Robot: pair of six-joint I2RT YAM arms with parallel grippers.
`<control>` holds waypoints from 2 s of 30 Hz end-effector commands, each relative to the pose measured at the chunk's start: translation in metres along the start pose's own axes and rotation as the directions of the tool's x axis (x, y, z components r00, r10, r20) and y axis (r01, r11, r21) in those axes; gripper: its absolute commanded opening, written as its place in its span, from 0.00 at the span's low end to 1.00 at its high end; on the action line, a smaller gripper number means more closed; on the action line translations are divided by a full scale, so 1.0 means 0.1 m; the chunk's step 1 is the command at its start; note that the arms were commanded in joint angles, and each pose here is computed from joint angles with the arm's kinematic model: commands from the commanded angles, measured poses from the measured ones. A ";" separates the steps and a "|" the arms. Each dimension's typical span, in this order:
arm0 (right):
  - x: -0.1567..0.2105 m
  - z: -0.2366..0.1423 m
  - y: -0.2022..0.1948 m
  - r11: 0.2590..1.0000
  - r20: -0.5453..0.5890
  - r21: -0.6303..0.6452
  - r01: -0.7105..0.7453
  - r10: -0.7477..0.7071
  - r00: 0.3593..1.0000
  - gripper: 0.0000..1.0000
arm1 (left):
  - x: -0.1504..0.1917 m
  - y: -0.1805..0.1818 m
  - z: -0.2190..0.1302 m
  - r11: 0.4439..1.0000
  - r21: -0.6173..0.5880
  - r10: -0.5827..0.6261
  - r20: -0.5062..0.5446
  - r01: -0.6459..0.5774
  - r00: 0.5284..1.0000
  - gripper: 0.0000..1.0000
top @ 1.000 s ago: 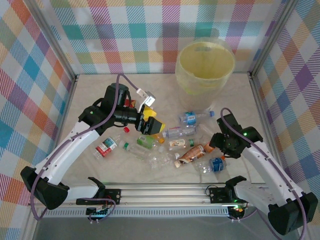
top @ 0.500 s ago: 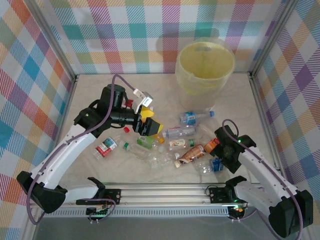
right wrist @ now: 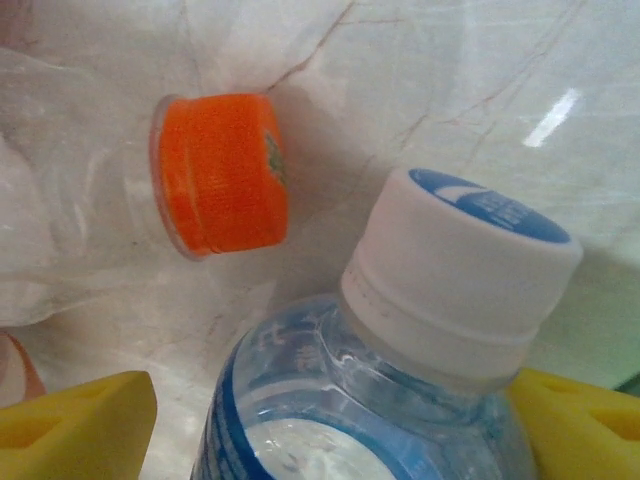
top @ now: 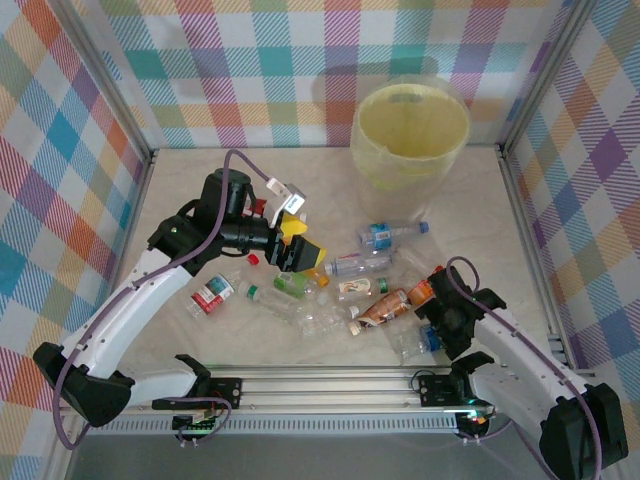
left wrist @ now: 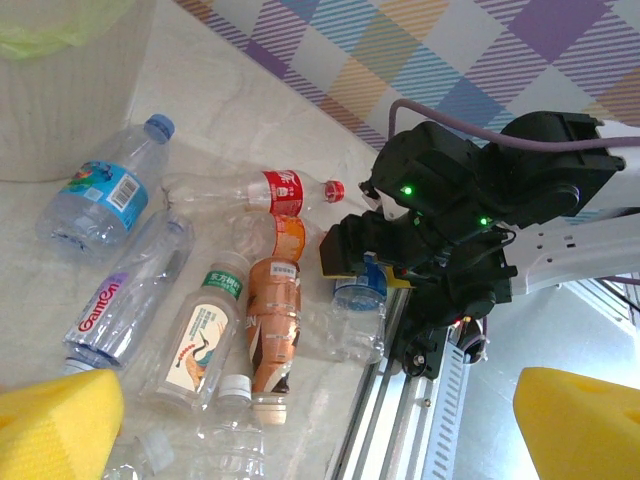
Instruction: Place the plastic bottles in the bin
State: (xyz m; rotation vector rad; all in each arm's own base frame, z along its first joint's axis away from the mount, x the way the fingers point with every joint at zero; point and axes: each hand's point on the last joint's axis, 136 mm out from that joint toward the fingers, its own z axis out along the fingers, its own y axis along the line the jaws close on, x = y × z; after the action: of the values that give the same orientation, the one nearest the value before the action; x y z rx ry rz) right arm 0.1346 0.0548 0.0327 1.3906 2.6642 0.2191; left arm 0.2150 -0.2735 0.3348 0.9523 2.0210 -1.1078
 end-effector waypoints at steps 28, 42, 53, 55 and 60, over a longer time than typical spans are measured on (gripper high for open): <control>-0.06 -0.17 0.14 0.976 0.084 -0.201 0.081 -0.065 0.994 0.63 | 0.05 -0.04 0.04 1.000 0.020 -0.001 -0.025 0.002 1.000 1.00; -0.24 -1.13 1.04 0.748 0.383 -0.434 0.502 -0.351 0.855 0.63 | 0.01 -0.25 -0.01 0.990 0.134 0.043 0.037 -0.047 0.998 1.00; -0.37 -2.21 1.83 0.497 0.656 -0.399 0.771 -0.432 0.619 0.60 | -0.12 -0.13 -0.02 0.997 0.062 0.037 0.173 -0.049 0.984 1.00; -0.42 -2.40 1.95 0.475 0.695 -0.374 0.797 -0.425 0.580 0.59 | -0.13 -0.11 -0.03 0.998 0.049 0.035 0.187 -0.045 0.982 1.00; -0.61 -2.86 2.21 0.466 0.781 -0.292 0.835 -0.388 0.490 0.59 | -0.13 -0.09 -0.03 0.999 0.034 0.035 0.198 -0.043 0.980 1.00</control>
State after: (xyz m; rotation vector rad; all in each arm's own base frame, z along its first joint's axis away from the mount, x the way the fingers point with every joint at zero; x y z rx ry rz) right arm 0.2829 0.1121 0.3193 0.1430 2.0925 0.5209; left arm 0.2154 -0.2773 0.3383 0.8762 1.8763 -1.1780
